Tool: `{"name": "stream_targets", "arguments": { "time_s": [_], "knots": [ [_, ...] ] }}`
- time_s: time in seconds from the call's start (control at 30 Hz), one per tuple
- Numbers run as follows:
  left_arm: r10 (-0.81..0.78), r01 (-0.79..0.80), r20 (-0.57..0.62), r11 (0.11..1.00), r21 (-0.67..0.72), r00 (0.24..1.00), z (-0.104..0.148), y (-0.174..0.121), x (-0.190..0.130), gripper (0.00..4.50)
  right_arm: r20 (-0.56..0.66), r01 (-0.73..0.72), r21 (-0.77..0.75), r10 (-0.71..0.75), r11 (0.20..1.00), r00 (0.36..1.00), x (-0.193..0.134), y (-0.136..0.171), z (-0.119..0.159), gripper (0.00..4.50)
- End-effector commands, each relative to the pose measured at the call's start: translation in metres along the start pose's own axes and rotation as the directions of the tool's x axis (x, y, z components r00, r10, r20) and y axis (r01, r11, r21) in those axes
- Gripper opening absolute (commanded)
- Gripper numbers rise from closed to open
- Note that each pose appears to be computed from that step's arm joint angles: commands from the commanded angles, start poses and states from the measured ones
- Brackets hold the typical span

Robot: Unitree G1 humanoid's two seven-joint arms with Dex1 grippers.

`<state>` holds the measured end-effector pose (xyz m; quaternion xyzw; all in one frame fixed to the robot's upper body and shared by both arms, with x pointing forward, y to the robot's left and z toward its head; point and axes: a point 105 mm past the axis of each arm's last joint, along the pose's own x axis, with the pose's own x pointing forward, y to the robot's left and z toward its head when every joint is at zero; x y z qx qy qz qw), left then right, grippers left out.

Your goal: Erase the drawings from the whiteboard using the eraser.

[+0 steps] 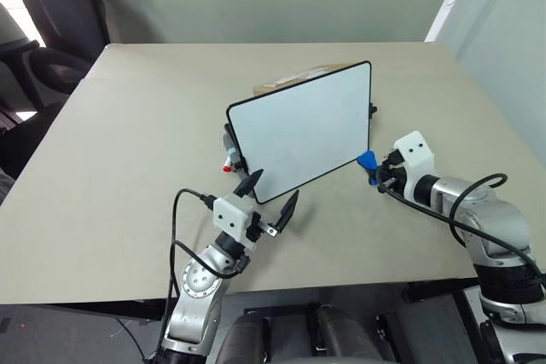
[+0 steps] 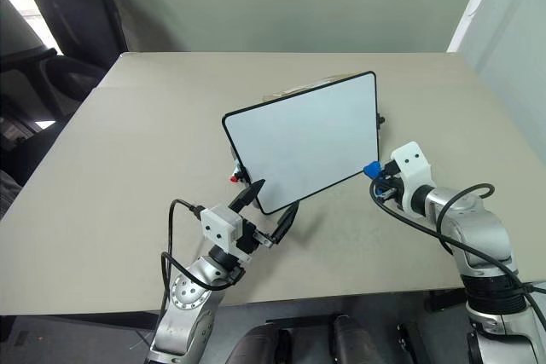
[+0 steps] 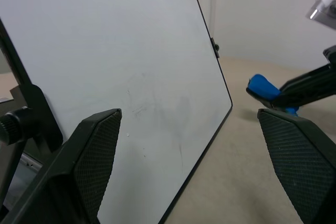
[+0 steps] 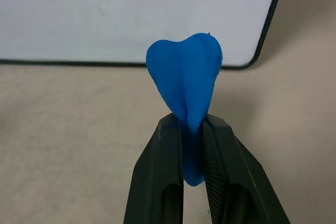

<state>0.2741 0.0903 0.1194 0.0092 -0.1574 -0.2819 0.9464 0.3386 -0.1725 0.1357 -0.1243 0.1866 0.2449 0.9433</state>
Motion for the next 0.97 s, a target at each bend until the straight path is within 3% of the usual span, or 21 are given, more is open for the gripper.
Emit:
{"name": "stream_targets", "arguments": {
  "time_s": [0.03,0.2,0.47,0.73,0.87,0.97],
  "knots": [
    [-0.013,0.012,0.033,1.000,0.006,0.999,0.007,-0.005,0.003,4.50,-0.042,0.012,-0.016,-0.012,1.000,0.999,0.005,-0.001,0.000,0.36],
    [-0.002,0.002,0.036,1.000,0.008,0.999,0.008,-0.004,0.002,4.50,-0.113,0.101,0.012,-0.099,0.995,0.989,0.002,-0.021,-0.019,0.36],
    [-0.004,0.003,0.034,1.000,0.010,0.999,0.008,0.000,0.002,4.50,-0.129,0.115,0.059,-0.106,0.992,0.986,-0.012,-0.029,-0.022,0.36],
    [-0.006,0.006,0.031,1.000,0.015,0.999,0.008,0.002,0.002,4.50,-0.057,0.086,0.036,-0.084,0.996,0.995,-0.018,-0.019,-0.013,2.90],
    [-0.006,0.006,0.031,1.000,0.026,0.999,0.009,0.004,0.002,4.50,0.064,0.060,-0.014,-0.059,0.998,0.996,-0.032,-0.014,0.003,2.90],
    [-0.010,0.009,0.031,1.000,0.026,0.999,0.009,0.004,0.002,4.50,0.181,-0.038,-0.056,0.047,0.998,0.982,-0.045,0.006,0.018,2.90]
  ]
}}
